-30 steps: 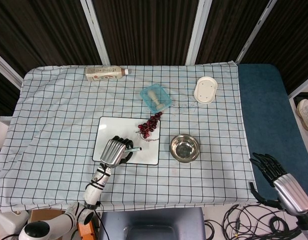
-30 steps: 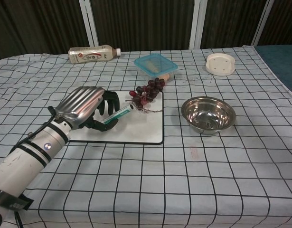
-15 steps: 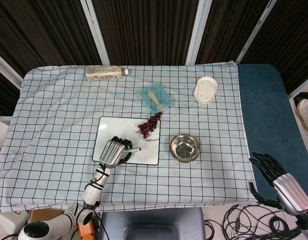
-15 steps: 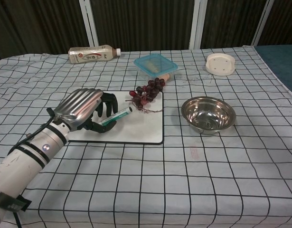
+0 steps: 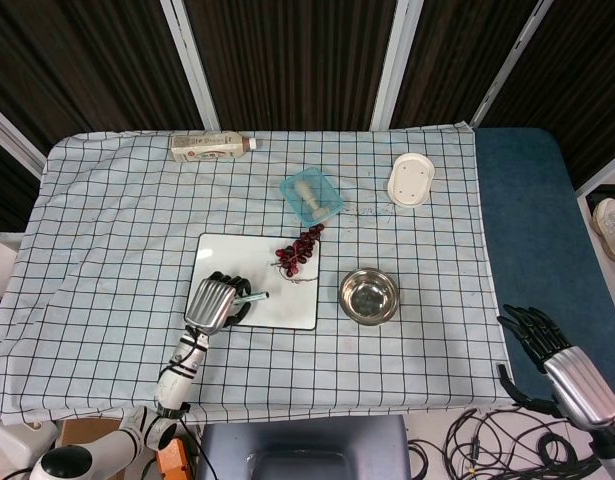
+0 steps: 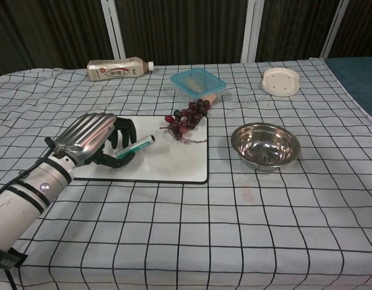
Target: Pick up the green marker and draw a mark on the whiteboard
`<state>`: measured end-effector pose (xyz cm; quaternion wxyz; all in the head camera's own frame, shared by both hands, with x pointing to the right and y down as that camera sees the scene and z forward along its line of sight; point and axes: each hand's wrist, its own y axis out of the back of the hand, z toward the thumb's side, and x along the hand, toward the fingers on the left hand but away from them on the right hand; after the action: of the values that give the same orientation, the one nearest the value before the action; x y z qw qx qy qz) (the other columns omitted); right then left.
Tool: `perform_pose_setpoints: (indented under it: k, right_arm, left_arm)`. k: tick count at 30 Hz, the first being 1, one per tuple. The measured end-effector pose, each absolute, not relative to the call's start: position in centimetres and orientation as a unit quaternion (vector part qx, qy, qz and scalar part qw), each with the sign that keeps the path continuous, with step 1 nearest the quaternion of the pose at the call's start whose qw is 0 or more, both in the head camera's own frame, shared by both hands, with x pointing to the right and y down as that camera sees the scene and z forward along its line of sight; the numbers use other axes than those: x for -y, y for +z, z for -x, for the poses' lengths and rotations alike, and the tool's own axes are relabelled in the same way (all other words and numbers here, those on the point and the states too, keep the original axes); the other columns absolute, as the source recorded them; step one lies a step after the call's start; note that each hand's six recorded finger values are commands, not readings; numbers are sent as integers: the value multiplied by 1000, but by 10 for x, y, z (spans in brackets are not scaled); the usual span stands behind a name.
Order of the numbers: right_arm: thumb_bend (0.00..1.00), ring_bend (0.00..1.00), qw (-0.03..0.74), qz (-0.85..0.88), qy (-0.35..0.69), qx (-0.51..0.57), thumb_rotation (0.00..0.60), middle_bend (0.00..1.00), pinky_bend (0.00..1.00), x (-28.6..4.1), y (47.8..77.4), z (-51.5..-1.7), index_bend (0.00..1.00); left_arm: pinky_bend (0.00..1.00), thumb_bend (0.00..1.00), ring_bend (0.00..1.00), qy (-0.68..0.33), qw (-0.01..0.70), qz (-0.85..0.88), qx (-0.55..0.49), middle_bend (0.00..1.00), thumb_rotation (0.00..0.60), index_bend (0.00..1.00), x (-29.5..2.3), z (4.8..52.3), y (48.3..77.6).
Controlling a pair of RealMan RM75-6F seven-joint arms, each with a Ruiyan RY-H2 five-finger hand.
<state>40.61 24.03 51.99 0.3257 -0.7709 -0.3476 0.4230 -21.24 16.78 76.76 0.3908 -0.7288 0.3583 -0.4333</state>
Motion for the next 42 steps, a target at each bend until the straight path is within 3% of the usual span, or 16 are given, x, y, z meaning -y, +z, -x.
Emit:
perform_pose_setpoints:
  k: [11,21,28,33,38,42]
  right_arm:
    - [288,0,328,769,423,348,600,0,44,-241,520,-405,0]
    - [288,0,327,772,418,350,600,0,44,-242,518,-405,0]
    - [288,0,326,775,416,346,600,0,44,-244,518,-403,0]
    - [288,0,327,776,418,341,600,0,44,-244,520,-402,0]
    - [288,0,329,776,421,336,600,0,44,-245,523,-399,0]
    - [288,0,329,775,424,333,600,0,44,-245,526,-397,0]
  left_arm:
    - [446,516,560,-431,394,723,-369,806,600,799,-165,222,763]
    - [442,516,559,-410,427,707,-387,806,600,799,-155,230,739]
    - [414,513,544,-470,472,634,-393,803,600,794,-122,302,723]
    - [383,497,504,-540,479,589,-364,778,600,769,-114,360,728]
    - [350,496,441,-605,474,556,-317,710,600,721,-119,406,741]
    - [315,479,365,-629,472,551,-279,597,600,607,-127,415,753]
